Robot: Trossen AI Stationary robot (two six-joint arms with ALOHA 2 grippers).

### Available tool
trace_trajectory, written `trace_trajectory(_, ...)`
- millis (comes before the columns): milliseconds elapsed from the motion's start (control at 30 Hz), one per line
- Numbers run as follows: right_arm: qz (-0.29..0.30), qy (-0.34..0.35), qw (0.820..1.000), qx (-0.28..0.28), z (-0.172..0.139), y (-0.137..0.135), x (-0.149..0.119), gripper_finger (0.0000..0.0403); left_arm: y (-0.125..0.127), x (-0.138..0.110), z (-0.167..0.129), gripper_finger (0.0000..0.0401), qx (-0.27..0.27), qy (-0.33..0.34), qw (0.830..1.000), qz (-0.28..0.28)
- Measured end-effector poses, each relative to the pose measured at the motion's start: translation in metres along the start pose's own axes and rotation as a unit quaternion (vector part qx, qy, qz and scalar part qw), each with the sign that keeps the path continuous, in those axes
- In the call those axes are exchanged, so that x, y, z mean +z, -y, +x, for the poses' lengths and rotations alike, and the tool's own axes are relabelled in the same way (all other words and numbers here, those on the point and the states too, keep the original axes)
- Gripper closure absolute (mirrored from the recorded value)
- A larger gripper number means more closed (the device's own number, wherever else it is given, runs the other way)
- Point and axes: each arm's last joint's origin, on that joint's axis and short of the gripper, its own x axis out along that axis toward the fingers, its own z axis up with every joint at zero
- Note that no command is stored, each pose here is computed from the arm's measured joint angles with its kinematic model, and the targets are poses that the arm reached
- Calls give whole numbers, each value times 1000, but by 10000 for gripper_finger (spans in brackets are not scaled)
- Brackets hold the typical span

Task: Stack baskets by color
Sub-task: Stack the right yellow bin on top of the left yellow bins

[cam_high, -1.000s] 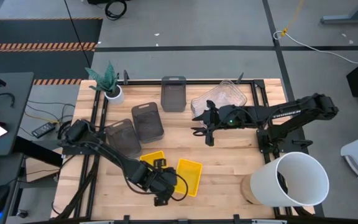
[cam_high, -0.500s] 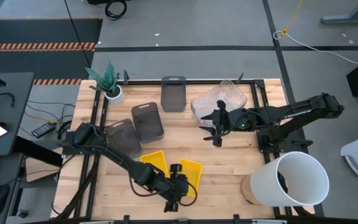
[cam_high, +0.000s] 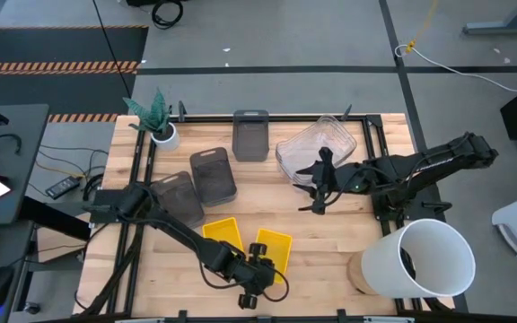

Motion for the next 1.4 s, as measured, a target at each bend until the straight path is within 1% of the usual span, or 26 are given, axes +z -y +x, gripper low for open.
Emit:
trace_trajectory(67,0,-1,1000,0,1,0,0,226,1,0,6,241,-1,9,1000,-1)
trace_trajectory(133,1,2,1000,0,1,-1,0,226,0,-5,8,241,4,-9,1000,7)
trace_trajectory(200,0,-1,1000,1,1,-1,0,226,0,-5,12,243,3,-8,1000,7)
trace_trajectory(300,0,-2,1000,0,2,-1,0,226,0,-9,12,258,2,-23,1000,12)
trace_trajectory(433,0,-2,1000,1,2,-1,-1,226,-1,-9,12,298,2,-29,999,13)
trace_trajectory(633,1,-1,1000,1,2,-1,0,226,0,-7,11,382,4,-22,1000,21)
trace_trajectory(667,1,-1,1000,1,2,-1,0,226,-1,-6,10,387,9,-20,999,25)
trace_trajectory(833,3,0,1000,1,2,-1,0,226,1,2,-4,382,53,6,997,48)
trace_trajectory(967,5,-3,1000,1,2,-1,-1,226,7,12,-21,390,89,13,993,70)
trace_trajectory(1133,7,-5,1000,1,2,-1,-1,226,19,22,-46,389,140,-10,985,100)
trace_trajectory(1200,9,-4,1000,1,2,-1,-1,226,24,25,-56,387,148,-25,984,96)
trace_trajectory(1267,10,-3,1000,1,2,-1,-1,226,26,26,-64,388,152,-37,985,77)
trace_trajectory(1400,13,-3,1000,1,2,-1,-1,226,31,21,-73,388,162,-69,983,47)
